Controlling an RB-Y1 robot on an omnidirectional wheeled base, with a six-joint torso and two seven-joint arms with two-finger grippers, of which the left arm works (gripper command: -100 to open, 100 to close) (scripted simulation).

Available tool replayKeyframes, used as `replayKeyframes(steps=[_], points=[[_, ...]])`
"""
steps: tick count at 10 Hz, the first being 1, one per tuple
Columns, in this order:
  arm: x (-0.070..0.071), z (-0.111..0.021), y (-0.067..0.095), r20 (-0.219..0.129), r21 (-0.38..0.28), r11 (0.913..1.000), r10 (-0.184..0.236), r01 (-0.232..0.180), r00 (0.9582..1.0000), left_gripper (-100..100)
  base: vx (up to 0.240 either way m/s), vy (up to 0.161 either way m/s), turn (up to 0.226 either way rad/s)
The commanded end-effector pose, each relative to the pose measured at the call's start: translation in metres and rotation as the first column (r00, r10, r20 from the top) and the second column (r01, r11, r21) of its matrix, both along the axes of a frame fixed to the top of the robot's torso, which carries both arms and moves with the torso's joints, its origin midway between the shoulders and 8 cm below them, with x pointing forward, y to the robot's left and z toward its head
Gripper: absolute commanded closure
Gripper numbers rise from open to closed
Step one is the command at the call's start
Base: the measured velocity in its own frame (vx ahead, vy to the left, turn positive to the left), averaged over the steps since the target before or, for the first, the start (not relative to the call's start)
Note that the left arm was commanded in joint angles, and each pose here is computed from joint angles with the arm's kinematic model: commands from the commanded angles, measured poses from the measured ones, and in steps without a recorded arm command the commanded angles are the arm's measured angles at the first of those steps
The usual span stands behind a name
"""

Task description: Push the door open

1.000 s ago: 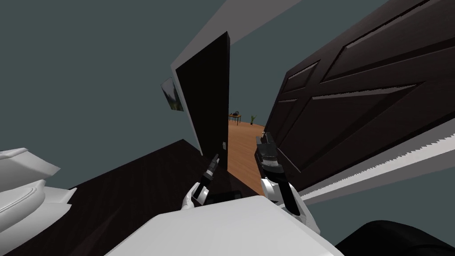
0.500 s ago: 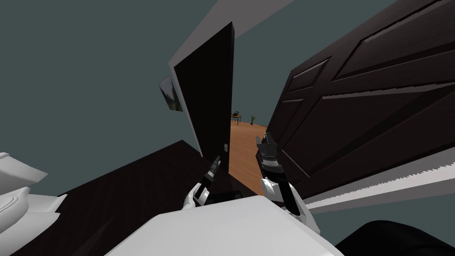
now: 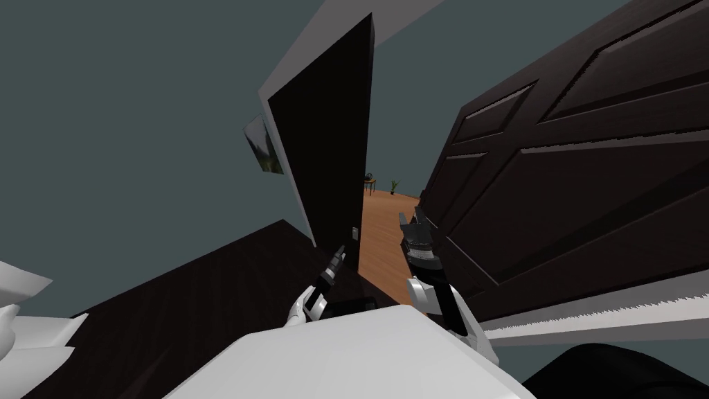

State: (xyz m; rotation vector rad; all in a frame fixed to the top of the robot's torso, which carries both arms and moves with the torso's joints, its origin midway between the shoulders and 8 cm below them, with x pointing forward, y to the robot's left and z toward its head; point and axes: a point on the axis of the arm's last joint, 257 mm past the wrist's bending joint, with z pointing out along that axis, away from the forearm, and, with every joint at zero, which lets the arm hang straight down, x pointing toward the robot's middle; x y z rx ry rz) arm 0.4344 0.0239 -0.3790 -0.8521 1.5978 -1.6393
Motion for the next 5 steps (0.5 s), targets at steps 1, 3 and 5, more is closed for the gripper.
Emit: replayKeyframes(steps=[1,3,5], points=[[-0.0027,-0.0067,-0.0030,-0.015,0.005,0.9999,-0.013,0.013,0.9998,-100,0.086,0.047,-0.018],[-0.0018,-0.0083,-0.0031,-0.019,0.007,0.9998,-0.016,0.016,0.9997,-100,0.082,0.049,-0.013],[-0.0014,-0.0113,0.0030,-0.020,0.017,0.9998,-0.009,0.009,0.9998,-100,0.155,-0.089,-0.033]])
